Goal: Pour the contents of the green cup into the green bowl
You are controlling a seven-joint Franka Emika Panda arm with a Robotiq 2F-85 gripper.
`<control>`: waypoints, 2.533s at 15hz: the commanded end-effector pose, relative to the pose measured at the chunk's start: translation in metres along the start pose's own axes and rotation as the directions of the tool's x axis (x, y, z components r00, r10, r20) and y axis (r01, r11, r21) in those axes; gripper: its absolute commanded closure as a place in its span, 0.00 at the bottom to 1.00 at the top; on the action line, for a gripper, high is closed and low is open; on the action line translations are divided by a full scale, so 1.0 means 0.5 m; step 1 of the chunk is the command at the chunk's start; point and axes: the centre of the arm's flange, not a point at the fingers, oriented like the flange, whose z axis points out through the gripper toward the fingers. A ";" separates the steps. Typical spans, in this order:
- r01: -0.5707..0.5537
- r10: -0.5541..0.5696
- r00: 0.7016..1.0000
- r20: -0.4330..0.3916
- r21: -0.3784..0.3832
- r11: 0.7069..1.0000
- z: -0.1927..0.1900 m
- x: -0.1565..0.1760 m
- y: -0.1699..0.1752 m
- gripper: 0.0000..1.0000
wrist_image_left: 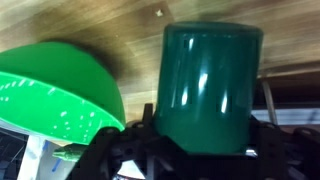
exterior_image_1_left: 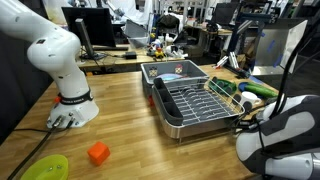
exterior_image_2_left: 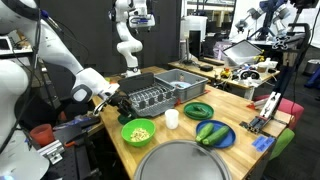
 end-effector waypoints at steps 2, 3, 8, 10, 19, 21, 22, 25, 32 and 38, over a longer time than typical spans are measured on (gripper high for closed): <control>-0.012 0.011 1.000 -0.011 -0.007 1.000 -0.010 0.007 -0.009 0.48; -0.012 0.012 1.000 -0.011 -0.008 1.000 -0.010 0.007 -0.009 0.48; -0.038 0.038 0.999 -0.014 -0.023 0.999 -0.015 0.005 0.000 0.48; -0.046 0.045 0.999 -0.011 -0.020 0.999 -0.014 0.004 0.000 0.48; -0.021 0.018 0.999 -0.028 -0.083 0.996 0.008 0.002 0.011 0.48; -0.006 0.004 1.000 -0.028 -0.082 0.997 0.017 0.000 0.012 0.48; -0.002 0.000 1.000 -0.030 -0.084 0.997 0.018 0.001 0.011 0.48; 0.007 -0.010 0.999 -0.033 -0.082 0.997 0.019 0.003 0.009 0.48; -0.009 0.008 1.000 -0.027 -0.040 0.999 0.015 0.012 0.008 0.00; -0.026 0.026 1.000 -0.003 0.022 0.999 -0.002 0.018 0.011 0.00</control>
